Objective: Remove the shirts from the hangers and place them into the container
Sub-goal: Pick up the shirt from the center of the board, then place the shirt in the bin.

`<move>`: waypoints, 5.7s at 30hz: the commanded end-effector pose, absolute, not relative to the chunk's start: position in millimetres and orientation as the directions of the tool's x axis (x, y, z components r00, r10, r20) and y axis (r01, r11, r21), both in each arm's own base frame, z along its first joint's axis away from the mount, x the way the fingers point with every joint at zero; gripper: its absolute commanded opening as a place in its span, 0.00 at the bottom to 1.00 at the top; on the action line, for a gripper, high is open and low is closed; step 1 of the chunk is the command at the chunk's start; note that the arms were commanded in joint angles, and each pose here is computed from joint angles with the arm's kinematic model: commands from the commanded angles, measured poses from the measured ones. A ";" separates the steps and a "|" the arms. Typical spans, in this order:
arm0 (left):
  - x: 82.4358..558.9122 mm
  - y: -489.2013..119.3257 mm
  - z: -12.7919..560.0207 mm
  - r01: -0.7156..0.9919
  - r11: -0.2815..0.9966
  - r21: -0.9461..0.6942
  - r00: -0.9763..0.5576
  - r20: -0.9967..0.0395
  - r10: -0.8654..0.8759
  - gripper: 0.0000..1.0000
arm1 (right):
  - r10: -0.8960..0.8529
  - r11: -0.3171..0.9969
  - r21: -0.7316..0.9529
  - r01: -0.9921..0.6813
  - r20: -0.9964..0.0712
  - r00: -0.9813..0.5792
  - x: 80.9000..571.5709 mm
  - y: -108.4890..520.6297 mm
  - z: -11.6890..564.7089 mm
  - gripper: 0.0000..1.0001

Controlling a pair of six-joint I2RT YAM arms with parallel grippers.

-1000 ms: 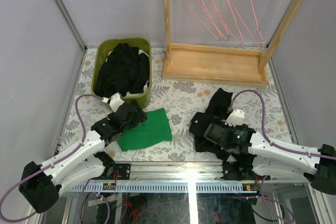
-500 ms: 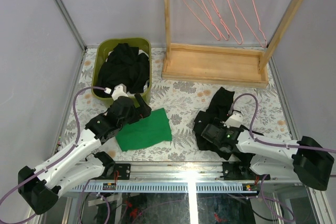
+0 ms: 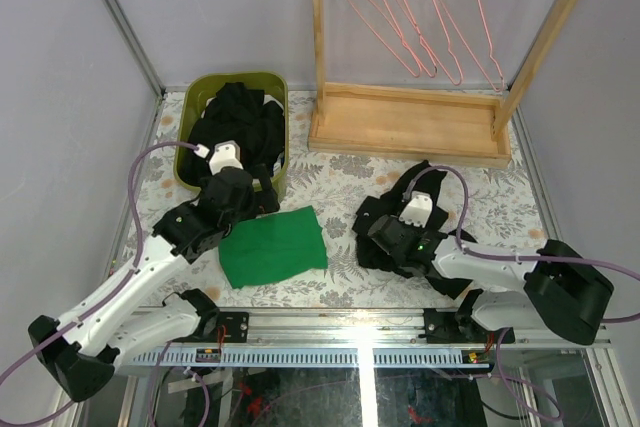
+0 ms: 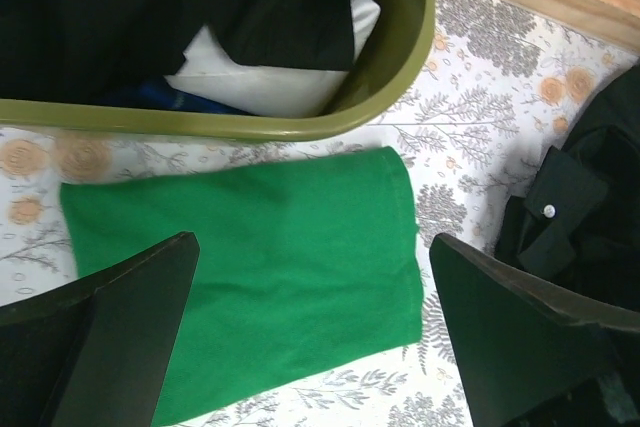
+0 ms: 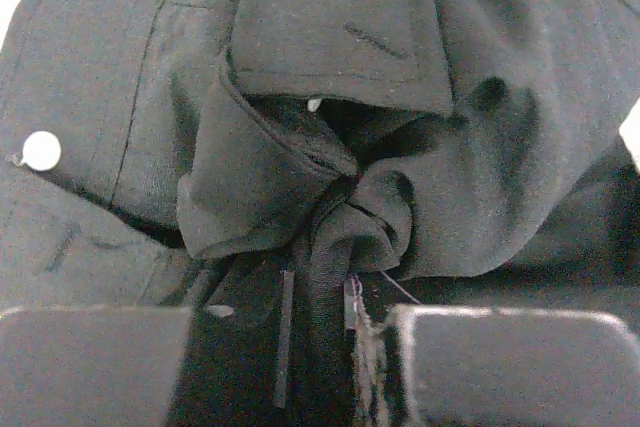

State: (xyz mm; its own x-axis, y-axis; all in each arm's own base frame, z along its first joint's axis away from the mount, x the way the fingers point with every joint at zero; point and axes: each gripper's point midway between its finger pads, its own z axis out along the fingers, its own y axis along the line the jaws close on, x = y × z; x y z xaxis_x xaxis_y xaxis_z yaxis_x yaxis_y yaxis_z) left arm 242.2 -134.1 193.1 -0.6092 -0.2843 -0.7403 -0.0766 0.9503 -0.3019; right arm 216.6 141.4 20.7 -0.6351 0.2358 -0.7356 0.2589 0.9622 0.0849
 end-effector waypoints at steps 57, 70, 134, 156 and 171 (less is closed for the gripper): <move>230.8 -72.9 217.5 -0.205 0.944 -0.260 -0.420 -0.848 -0.325 1.00 | 0.081 0.944 0.304 -0.128 -0.589 -0.804 244.0 241.9 37.8 0.00; 229.3 -66.7 223.0 -0.226 0.933 -0.279 -0.387 -0.854 -0.349 1.00 | 0.217 0.801 0.477 -0.363 -0.795 -0.566 258.6 265.6 214.6 0.00; 227.1 -61.9 227.7 -0.236 0.927 -0.292 -0.363 -0.858 -0.363 1.00 | 0.209 0.838 0.441 -0.322 -0.803 -0.558 248.6 246.6 216.5 0.00; 205.0 -7.1 322.9 -0.340 0.858 -0.384 -0.108 -0.891 -0.442 1.00 | 0.031 0.768 0.142 -0.625 -0.982 -0.185 363.1 466.9 393.4 0.00; 200.7 -1.2 312.2 -0.358 0.853 -0.381 -0.102 -0.892 -0.441 1.00 | -0.288 0.741 0.081 -0.667 -0.858 -0.425 409.4 548.9 128.5 0.08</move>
State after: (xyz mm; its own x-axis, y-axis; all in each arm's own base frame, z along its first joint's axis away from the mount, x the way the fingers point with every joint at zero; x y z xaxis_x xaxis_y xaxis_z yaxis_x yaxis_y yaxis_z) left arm 199.1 -7.7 315.9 -0.1216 -0.4441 -0.8877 -0.3143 0.8655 -0.3900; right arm 412.3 563.6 150.3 -0.3717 -0.2198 -0.9020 -0.6669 0.7391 0.0947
